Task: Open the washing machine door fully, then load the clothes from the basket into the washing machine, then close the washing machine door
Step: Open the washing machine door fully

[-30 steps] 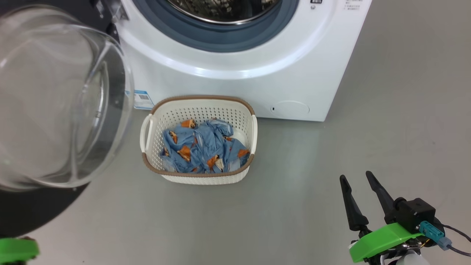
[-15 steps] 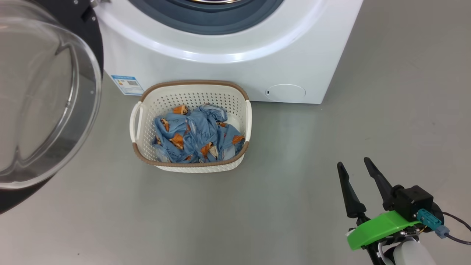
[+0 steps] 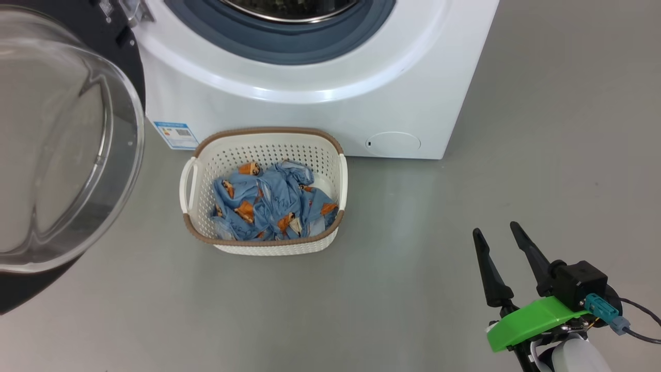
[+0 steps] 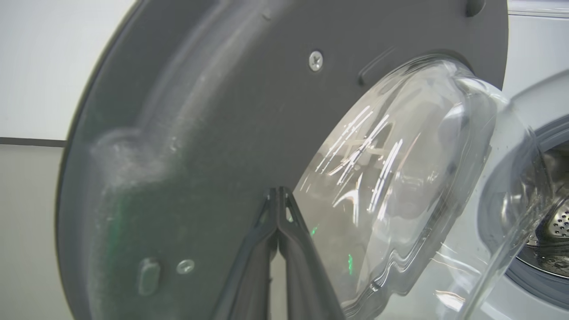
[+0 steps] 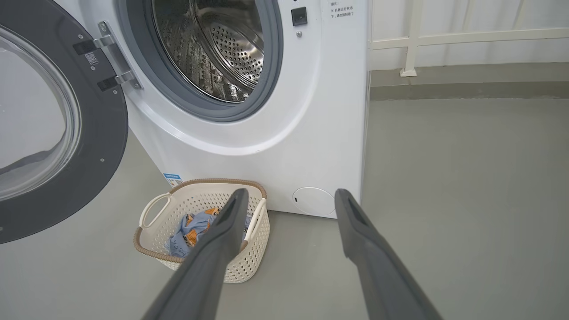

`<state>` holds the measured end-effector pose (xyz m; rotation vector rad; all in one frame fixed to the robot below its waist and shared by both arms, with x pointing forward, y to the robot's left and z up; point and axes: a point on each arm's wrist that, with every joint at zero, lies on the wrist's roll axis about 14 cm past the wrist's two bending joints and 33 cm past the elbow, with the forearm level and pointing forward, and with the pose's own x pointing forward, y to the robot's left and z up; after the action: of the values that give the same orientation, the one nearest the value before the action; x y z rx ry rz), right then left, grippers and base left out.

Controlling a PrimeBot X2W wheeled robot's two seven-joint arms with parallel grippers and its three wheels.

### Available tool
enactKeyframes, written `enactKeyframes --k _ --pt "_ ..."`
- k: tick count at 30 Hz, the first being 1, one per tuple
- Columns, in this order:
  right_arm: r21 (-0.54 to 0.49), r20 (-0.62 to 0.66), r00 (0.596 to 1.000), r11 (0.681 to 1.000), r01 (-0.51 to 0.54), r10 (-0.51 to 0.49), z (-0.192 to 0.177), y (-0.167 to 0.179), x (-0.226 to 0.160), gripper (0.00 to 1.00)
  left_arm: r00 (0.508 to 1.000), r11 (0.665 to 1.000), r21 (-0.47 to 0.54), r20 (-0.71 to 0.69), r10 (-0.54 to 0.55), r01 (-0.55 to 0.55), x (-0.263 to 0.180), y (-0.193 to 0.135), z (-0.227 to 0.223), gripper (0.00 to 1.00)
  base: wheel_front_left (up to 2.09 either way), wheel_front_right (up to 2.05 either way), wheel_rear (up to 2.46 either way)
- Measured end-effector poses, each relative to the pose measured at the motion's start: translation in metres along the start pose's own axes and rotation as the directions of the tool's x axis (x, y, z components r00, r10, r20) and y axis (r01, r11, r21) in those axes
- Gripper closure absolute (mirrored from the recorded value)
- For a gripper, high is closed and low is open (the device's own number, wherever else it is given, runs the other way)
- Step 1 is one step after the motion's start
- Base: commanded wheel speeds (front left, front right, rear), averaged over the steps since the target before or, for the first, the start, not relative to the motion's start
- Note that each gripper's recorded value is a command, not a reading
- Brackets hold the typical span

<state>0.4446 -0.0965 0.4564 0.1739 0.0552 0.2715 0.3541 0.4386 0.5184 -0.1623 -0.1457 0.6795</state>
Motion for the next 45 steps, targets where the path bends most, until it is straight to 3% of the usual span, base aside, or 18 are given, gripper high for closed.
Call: enactKeyframes --k 4,6,7,8,22,36,45 --pt "-0.002 0.020 1.000 1.000 -0.005 0.005 0.008 0.003 -0.002 0.00 1.000 0.999 0.019 -0.001 -0.030 0.030 -0.014 -0.004 0.000 1.00 0.00 0.00 0.00" --pt "0.004 0.027 1.000 1.000 -0.004 0.004 0.011 0.003 -0.003 0.00 0.999 0.999 0.020 -0.002 -0.047 0.047 -0.020 -0.008 -0.001 0.54 0.00 0.00 0.00" --pt "0.005 0.029 1.000 1.000 -0.003 0.003 0.012 0.003 -0.004 0.00 0.998 0.998 0.020 -0.003 -0.058 0.058 -0.023 -0.011 -0.001 0.05 0.00 0.00 0.00" --pt "0.009 0.030 1.000 1.000 -0.002 0.002 0.012 0.003 -0.006 0.00 0.998 0.997 0.020 -0.002 -0.068 0.068 -0.026 -0.014 -0.002 0.00 0.00 0.00 0.00" --pt "0.003 0.065 0.997 1.000 0.029 -0.029 0.027 -0.005 -0.023 0.00 0.969 0.969 0.020 -0.014 -0.246 0.246 -0.062 -0.064 -0.008 0.00 0.00 0.00 0.00" --pt "-0.012 0.115 0.990 0.996 0.084 -0.082 0.046 -0.019 -0.054 0.00 0.861 0.863 -0.025 -0.044 -0.506 0.505 -0.105 -0.143 -0.018 0.00 0.00 0.00 0.00" --pt "-0.016 0.137 0.985 0.994 0.109 -0.106 0.053 -0.023 -0.074 0.00 0.804 0.807 -0.039 -0.064 -0.591 0.590 -0.129 -0.165 -0.023 0.00 0.00 0.00 0.00"
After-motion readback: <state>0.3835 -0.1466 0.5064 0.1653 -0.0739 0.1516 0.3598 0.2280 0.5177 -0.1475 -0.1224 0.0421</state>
